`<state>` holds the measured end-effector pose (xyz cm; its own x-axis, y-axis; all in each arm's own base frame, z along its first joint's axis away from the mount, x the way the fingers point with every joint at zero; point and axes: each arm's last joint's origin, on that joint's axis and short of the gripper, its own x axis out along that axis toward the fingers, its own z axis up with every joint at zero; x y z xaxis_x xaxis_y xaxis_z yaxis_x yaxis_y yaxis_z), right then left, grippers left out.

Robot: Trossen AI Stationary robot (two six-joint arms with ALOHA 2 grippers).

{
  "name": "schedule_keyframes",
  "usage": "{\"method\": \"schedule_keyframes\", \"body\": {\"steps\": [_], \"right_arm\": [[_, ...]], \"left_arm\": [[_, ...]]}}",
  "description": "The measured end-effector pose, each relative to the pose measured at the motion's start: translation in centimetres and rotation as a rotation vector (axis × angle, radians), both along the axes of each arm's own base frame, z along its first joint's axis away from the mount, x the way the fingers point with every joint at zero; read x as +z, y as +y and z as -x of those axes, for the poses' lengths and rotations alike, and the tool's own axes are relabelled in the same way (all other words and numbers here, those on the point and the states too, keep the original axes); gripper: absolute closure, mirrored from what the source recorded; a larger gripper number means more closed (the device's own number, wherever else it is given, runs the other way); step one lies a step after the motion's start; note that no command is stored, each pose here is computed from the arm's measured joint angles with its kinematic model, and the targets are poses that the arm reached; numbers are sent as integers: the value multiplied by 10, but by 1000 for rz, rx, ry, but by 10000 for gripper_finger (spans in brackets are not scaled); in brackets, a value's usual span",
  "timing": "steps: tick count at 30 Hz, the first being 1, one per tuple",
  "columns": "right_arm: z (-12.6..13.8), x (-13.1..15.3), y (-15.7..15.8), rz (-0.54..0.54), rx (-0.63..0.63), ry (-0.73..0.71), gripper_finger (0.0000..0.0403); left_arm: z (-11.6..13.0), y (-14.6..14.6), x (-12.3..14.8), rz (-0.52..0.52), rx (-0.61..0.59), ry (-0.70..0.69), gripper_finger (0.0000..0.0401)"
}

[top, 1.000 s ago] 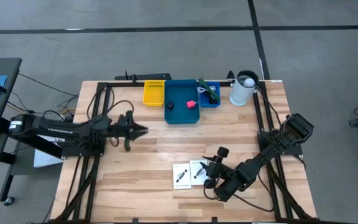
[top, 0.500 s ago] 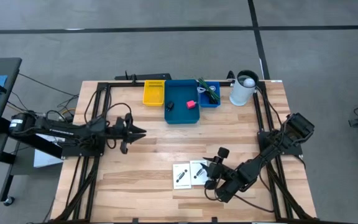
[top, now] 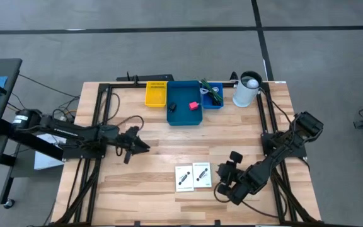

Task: Pick and place items into bin
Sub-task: Put the right card reader box into the yellow basket

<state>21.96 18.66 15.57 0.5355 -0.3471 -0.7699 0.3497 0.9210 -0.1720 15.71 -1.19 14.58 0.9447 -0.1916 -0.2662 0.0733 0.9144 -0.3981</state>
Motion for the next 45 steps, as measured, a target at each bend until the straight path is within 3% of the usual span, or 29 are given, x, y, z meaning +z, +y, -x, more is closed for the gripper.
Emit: {"method": "schedule_keyframes", "body": {"steps": [4, 11, 21, 29, 36, 45], "right_arm": [[1, 5, -2, -75, 7, 43, 285], [-3, 2, -7, -141, 9, 132, 285], [-9, -1, -14, -206, 83, 261, 285], [-20, -1, -26, -237, 170, 321, 285], [-32, -12, -38, -274, 258, 408, 285], [-45, -33, -49, -264, 344, 496, 285]], "left_arm": [[-13, -7, -4, -37, -16, 174, 330], [-51, -20, -8, -137, -128, 331, 330], [-115, -39, -30, -124, -275, 617, 330], [-150, -50, -27, -110, -406, 625, 330], [-158, -63, -16, -147, -409, 589, 330], [-155, -87, -13, -226, -331, 588, 330]]}}
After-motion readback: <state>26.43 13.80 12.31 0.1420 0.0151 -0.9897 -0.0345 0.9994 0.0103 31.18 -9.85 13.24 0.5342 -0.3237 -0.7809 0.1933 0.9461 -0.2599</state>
